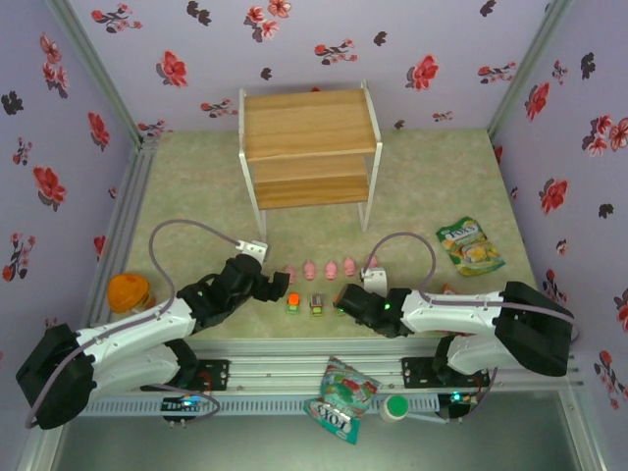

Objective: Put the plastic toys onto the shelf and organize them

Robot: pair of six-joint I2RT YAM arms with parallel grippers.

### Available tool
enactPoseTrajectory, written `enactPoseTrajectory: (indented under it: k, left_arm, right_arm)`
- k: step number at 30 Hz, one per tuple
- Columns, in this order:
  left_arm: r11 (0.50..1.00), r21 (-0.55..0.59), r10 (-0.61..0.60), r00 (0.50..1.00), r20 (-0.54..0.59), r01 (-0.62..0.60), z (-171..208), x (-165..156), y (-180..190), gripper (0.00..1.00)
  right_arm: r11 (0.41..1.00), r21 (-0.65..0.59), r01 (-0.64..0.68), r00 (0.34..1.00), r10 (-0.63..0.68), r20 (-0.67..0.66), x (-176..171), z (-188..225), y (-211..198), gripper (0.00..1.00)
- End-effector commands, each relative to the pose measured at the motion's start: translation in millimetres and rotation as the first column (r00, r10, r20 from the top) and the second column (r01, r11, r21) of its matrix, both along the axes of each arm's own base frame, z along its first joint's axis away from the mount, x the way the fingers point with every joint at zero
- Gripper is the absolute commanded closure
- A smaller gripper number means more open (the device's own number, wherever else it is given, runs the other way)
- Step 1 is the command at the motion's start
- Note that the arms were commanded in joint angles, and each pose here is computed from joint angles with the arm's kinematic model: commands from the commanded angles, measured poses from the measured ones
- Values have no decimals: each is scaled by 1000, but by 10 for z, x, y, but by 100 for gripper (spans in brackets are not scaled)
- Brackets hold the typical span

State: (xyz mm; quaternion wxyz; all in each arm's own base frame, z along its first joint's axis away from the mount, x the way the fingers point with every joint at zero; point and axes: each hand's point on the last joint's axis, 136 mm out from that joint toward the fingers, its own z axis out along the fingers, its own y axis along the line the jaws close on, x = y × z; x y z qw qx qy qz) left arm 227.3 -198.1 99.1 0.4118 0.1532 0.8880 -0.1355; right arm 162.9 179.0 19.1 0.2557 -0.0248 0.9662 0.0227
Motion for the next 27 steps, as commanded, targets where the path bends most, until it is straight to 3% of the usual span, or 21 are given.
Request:
enactPoseTrajectory:
  k: [1,9,18,27]
  left_arm:
    - [1000,-20,-22,999,28,22,143,39,-91,3]
    - [998,-42,-36,999,23,37,161,21,-130,3]
    - [996,-76,-48,999,-3,48,186,-26,-171,5]
    - [998,-34,-46,999,0,45,172,-210,-76,10]
  right_arm:
    - [999,-16,36,999,-36,21,26,0,-101,76]
    - [999,-15,33,999,-33,41,45,98,-110,79]
    - [1000,-7,14,993,-13,119,167,508,-61,80]
    - [1000,-16,-10,981,12,191,327,841,56,80]
